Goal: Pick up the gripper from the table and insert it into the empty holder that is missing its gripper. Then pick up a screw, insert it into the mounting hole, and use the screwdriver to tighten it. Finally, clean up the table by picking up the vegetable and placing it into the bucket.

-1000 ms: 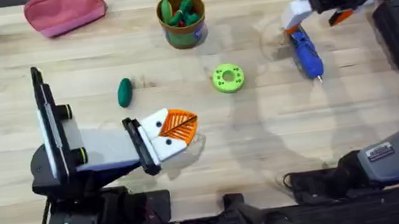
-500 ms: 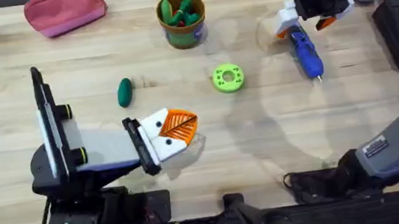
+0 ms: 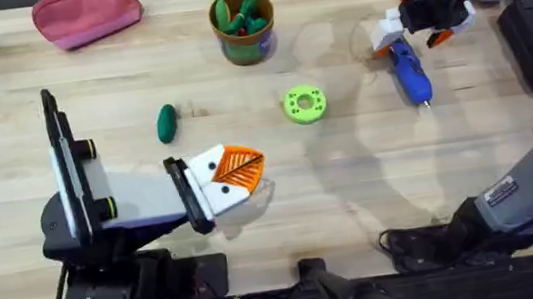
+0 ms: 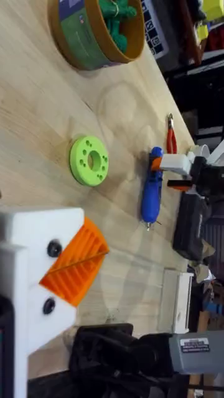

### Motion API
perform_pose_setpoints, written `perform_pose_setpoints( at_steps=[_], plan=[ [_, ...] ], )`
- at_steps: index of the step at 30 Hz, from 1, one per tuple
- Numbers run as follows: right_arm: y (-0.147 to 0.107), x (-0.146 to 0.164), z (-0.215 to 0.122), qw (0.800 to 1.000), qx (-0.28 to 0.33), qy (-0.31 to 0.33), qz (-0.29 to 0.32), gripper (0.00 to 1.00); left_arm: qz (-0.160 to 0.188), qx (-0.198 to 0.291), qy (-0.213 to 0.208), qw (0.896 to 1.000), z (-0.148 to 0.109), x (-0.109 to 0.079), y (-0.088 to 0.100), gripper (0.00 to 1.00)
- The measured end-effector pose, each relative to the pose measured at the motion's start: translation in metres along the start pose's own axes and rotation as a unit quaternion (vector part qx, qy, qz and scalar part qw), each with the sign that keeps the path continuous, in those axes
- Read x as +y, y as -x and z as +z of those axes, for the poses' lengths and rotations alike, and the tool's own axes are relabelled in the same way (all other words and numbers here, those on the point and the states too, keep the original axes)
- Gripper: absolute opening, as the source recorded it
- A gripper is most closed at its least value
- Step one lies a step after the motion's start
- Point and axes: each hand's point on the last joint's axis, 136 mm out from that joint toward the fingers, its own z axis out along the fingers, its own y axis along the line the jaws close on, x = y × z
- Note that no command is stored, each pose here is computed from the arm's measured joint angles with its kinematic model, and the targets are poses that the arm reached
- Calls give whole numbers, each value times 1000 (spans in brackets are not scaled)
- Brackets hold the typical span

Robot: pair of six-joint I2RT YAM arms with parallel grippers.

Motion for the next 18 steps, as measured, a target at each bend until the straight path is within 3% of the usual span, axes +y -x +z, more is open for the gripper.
perform_pose_setpoints(
  at_steps=[18],
  plan=[
    [-7,2,30,1000,29,5,0,992,0,0,0,1000,0,0,0,21]
  ],
)
